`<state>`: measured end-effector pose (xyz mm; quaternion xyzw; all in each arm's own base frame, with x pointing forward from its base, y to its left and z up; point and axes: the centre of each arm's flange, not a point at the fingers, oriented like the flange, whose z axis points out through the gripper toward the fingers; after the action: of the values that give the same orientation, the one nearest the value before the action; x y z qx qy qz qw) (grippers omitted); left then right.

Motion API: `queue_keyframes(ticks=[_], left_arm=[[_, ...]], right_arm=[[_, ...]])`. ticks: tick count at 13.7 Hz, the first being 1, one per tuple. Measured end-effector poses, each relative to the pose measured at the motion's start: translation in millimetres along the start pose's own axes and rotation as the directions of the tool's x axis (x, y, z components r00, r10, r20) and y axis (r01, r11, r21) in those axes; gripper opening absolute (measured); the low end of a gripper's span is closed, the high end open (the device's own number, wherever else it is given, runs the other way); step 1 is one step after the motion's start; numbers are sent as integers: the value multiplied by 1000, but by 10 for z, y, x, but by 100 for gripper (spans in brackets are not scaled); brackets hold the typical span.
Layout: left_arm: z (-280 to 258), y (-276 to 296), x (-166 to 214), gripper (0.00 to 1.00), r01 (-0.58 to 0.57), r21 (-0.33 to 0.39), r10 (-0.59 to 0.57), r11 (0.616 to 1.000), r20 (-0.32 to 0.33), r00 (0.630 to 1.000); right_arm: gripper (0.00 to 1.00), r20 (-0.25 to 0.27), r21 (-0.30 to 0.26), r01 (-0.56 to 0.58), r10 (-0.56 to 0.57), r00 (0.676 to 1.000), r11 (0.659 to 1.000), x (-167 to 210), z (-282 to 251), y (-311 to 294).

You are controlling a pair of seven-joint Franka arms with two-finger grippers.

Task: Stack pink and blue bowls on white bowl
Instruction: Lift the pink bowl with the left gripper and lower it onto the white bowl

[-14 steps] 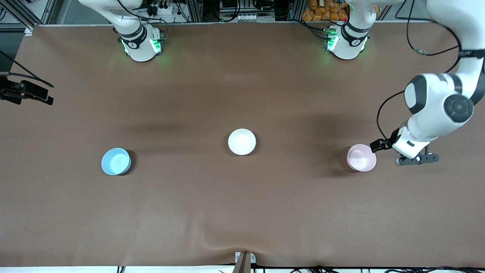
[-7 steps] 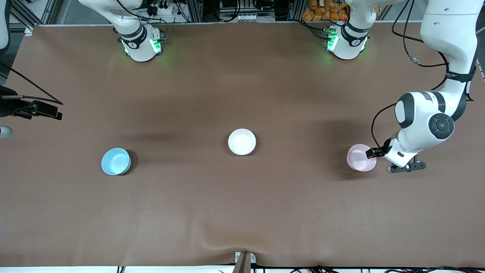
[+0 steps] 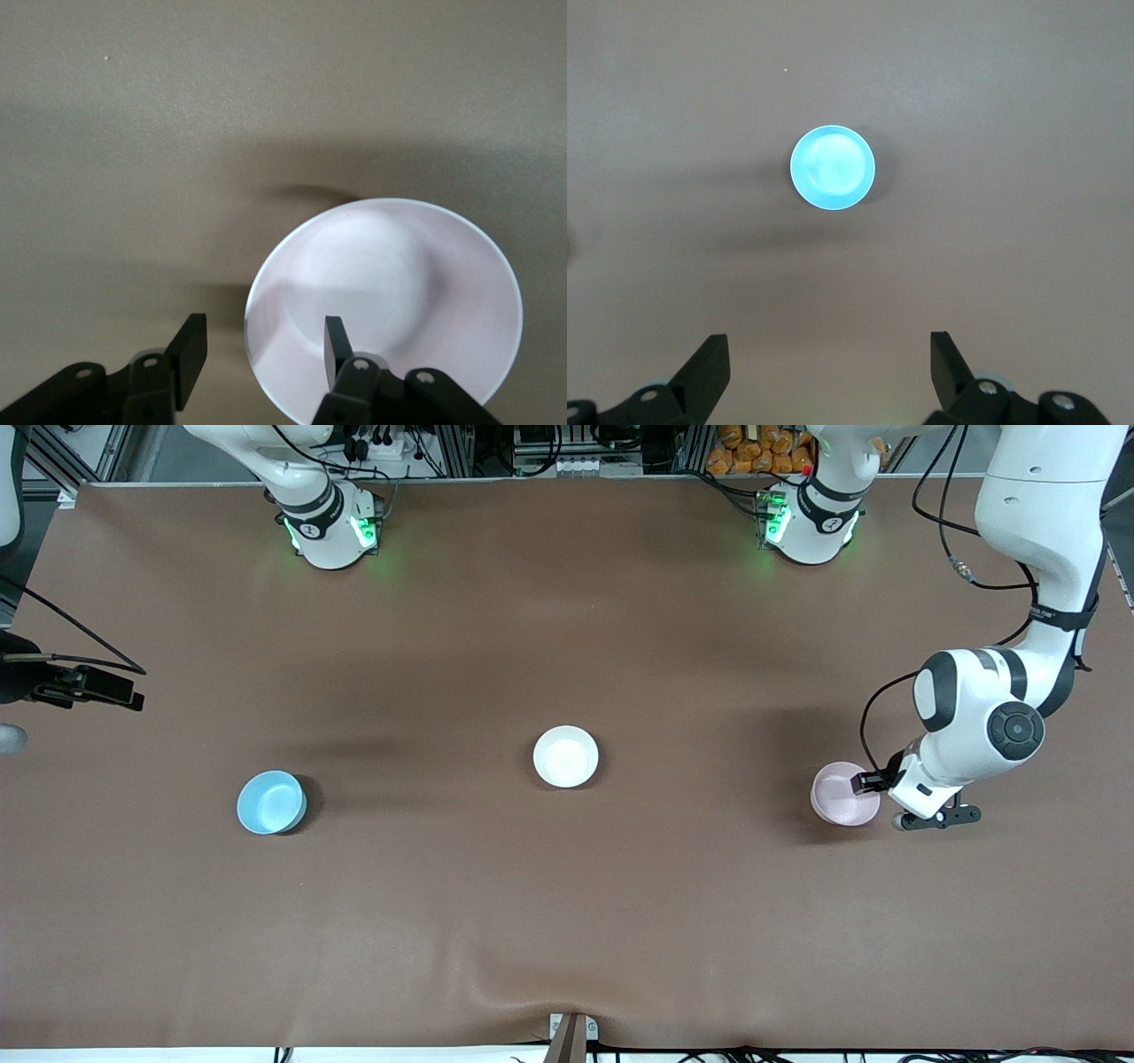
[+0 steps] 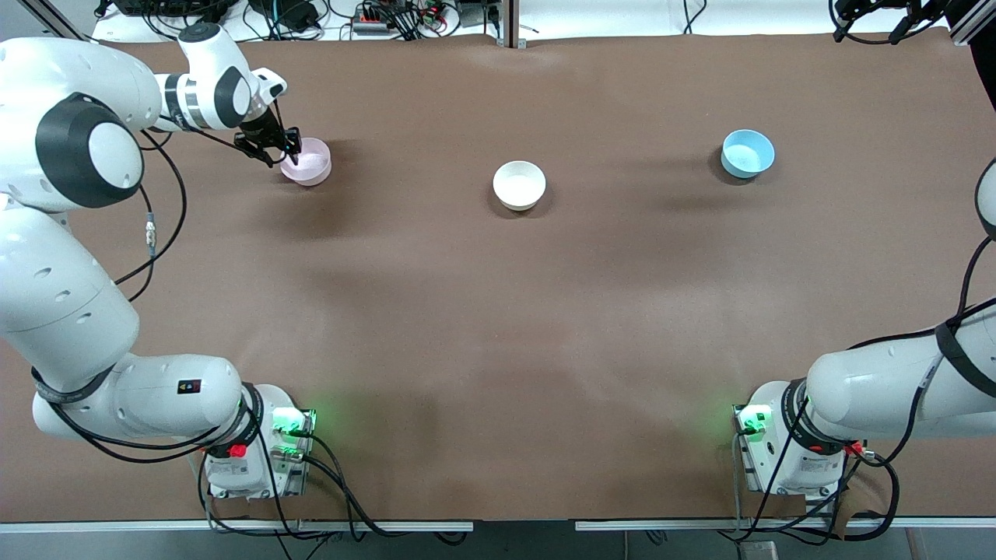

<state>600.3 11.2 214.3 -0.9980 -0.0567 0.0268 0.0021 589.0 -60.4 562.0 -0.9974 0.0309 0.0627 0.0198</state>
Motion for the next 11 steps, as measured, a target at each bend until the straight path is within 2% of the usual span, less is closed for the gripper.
queue_keyframes(ticks=[4,5,8,11], left_arm=[[52,4,11,13,0,-2,0,1000,-8,1000],[30,23,23,4,-3,-4,3,1000,-15,1000],[-71,67,53,3,-9,-8,9,1000,-35,999],[-408,379,83,3,-58,-31,55,998,-93,994]], right_arm=[[100,2,0,-1,1,1000,1000,37,47,9],[100,3,0,-1,1,1000,1000,42,56,9],[100,11,0,-2,2,1000,1000,67,103,11],[100,14,0,-2,2,1000,1000,75,120,10]])
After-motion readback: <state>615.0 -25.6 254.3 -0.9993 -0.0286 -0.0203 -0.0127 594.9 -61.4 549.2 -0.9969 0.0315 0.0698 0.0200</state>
